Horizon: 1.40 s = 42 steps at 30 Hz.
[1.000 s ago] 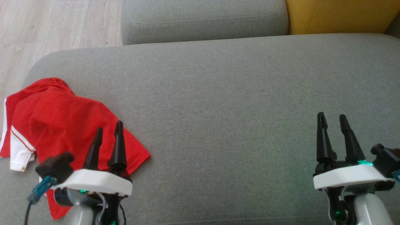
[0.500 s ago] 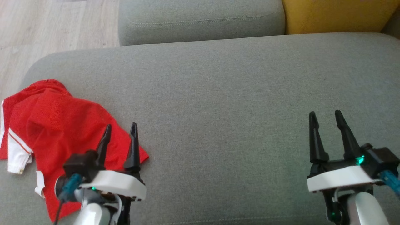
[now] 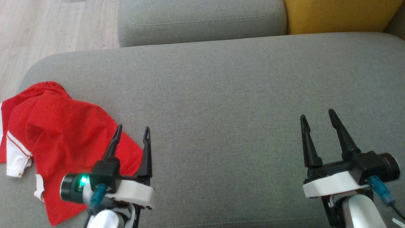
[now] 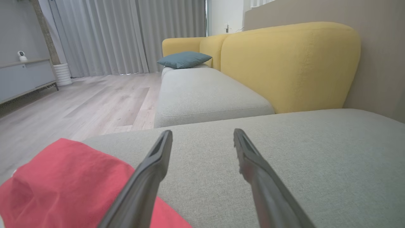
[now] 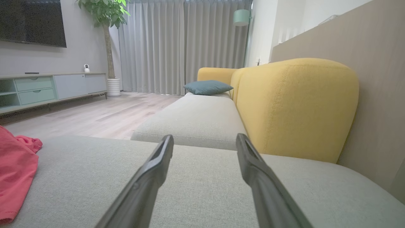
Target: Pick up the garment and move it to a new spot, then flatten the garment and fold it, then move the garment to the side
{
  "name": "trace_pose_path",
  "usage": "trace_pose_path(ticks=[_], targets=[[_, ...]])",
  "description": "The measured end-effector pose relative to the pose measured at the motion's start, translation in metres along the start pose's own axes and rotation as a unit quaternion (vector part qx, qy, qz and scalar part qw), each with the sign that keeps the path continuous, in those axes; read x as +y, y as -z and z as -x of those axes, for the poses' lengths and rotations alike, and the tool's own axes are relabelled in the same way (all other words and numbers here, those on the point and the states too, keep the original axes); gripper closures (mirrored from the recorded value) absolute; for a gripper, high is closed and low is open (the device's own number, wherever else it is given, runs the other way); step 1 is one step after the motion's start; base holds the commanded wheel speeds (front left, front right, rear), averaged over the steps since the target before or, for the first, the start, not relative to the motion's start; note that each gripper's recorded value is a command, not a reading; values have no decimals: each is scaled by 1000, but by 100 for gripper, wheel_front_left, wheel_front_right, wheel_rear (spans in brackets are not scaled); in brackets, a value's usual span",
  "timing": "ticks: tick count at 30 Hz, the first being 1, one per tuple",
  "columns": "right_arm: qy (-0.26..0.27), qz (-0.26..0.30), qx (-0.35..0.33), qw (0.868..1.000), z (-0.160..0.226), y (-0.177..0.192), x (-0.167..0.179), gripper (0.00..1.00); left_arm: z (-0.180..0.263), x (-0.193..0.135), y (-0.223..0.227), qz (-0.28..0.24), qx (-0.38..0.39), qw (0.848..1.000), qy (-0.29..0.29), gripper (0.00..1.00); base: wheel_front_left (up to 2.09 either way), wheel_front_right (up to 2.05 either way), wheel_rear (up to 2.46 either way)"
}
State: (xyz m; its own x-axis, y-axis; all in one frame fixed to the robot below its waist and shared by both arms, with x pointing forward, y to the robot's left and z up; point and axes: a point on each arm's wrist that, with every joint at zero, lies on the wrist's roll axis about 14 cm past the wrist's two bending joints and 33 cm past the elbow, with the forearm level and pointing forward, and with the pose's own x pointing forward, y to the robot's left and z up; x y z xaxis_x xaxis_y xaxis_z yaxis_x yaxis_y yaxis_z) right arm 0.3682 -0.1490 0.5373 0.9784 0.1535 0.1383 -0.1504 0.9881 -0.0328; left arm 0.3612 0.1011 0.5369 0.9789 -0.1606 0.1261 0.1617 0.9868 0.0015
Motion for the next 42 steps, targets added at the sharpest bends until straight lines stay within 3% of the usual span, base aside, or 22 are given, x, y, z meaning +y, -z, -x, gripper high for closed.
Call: trace_pose_path(ticks=[7,11,19,27,42], targets=[[-13,42,-10,999,0,-5,6,0,1,-10,-12,-48,-33,998,15,0,0,0,0],[-13,46,-17,999,-1,-7,5,0,0,-9,-21,-46,-52,998,3,0,0,0,0],[8,-10,12,1000,5,17,-4,0,0,-2,-30,-33,-70,997,-10,0,0,0,0],[32,-94,48,994,13,43,-8,0,7,3,2,1,-16,1000,-12,0,0,0,0],[0,-99,54,994,4,46,12,0,15,33,1,4,-17,998,-54,0,0,0,0]])
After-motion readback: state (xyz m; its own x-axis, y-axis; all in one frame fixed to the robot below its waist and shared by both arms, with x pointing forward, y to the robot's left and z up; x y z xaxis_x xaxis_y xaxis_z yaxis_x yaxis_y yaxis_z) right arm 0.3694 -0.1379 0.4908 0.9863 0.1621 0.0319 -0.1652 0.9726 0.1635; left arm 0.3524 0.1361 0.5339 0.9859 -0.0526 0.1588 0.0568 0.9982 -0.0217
